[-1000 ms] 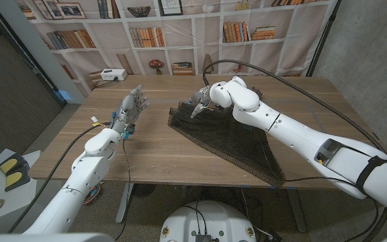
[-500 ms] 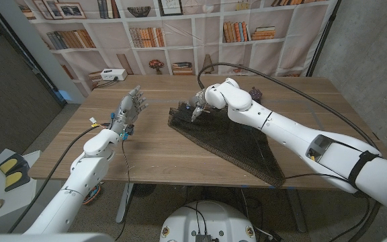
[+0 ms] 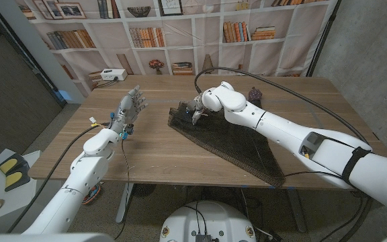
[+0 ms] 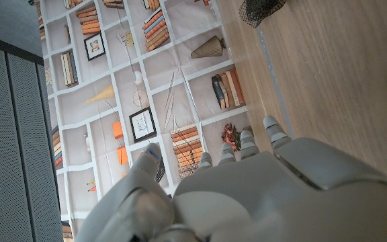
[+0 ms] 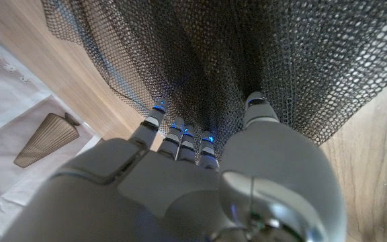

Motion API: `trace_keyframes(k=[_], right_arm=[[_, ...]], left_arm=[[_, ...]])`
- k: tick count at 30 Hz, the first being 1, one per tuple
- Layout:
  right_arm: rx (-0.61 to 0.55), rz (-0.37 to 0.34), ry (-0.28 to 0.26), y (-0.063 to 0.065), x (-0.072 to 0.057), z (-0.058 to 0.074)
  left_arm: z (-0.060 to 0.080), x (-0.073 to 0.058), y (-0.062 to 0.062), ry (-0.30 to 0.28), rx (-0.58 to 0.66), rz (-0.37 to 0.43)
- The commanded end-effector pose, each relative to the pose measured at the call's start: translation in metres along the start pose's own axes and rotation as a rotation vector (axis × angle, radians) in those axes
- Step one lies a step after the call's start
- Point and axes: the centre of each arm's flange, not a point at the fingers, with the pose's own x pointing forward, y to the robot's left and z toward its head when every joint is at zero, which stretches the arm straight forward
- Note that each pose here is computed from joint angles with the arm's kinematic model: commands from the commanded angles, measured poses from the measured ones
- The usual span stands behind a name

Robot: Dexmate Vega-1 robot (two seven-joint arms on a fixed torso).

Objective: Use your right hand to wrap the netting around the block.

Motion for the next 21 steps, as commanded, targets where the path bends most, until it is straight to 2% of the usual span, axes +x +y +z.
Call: trace_keyframes(k=[1,12,14,21], right_arm=[[0.009,-0.095,-0.025,0.012,0.01,0.0],[0.07,-0.363,-0.055,0.026,0.007,-0.01],[0.077,-0.391,-0.063,0.028,0.007,-0.012],[0.102,-0.468,-0.028,0.032,0.002,-0.019]], left_arm=[[-0.004,0.005,0.001,0.011,-0.006,0.001],[-0.005,0.011,0.003,0.018,-0.007,-0.005],[-0.005,0.012,0.003,0.02,-0.006,-0.006],[-0.006,0.014,0.005,0.023,-0.009,-0.006]])
